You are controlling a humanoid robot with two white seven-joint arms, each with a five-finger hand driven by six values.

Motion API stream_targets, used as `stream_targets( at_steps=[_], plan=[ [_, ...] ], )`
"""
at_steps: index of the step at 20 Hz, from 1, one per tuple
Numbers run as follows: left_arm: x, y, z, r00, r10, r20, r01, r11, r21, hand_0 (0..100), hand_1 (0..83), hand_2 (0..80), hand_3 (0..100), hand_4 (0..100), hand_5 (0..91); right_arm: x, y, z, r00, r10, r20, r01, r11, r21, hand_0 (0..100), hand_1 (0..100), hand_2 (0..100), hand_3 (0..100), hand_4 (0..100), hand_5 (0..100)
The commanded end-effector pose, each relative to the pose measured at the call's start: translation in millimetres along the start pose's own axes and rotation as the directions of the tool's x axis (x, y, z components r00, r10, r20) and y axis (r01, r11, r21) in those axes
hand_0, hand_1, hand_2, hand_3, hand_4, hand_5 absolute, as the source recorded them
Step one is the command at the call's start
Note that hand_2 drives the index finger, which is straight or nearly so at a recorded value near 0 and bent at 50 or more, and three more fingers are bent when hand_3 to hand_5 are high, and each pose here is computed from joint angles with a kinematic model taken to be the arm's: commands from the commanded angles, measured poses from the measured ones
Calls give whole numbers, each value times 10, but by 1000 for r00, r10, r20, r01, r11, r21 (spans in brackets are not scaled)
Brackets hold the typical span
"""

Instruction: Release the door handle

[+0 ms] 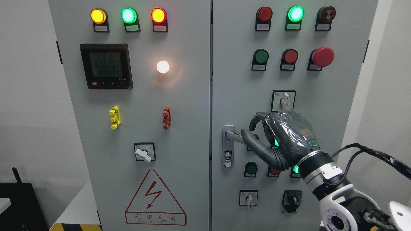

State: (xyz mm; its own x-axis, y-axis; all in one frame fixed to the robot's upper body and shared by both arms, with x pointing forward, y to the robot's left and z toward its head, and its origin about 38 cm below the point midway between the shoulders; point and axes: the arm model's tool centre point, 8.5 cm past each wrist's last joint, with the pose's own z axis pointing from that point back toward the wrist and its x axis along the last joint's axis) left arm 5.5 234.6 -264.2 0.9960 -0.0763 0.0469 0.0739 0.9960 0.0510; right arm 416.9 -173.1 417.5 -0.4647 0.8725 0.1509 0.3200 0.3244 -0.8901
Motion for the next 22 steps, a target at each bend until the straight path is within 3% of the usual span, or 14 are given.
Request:
stream_targets(
  at_steps=[1, 22],
  plan=[
    [-12, -4, 2, 1000, 1, -6, -1, 1000, -4, 120, 389, 0, 0, 0, 0, 34, 70, -63, 1000, -14, -2, 14, 1000, 9, 452, 0, 469, 1000, 1000, 1000],
    [-12, -4, 2, 1000, 1, -6, -1, 1000, -4, 120, 389, 0, 0, 0, 0, 11, 110, -93, 1000, -11, -13, 11, 1000, 13, 449, 0, 475, 1000, 1000, 1000]
  ],
)
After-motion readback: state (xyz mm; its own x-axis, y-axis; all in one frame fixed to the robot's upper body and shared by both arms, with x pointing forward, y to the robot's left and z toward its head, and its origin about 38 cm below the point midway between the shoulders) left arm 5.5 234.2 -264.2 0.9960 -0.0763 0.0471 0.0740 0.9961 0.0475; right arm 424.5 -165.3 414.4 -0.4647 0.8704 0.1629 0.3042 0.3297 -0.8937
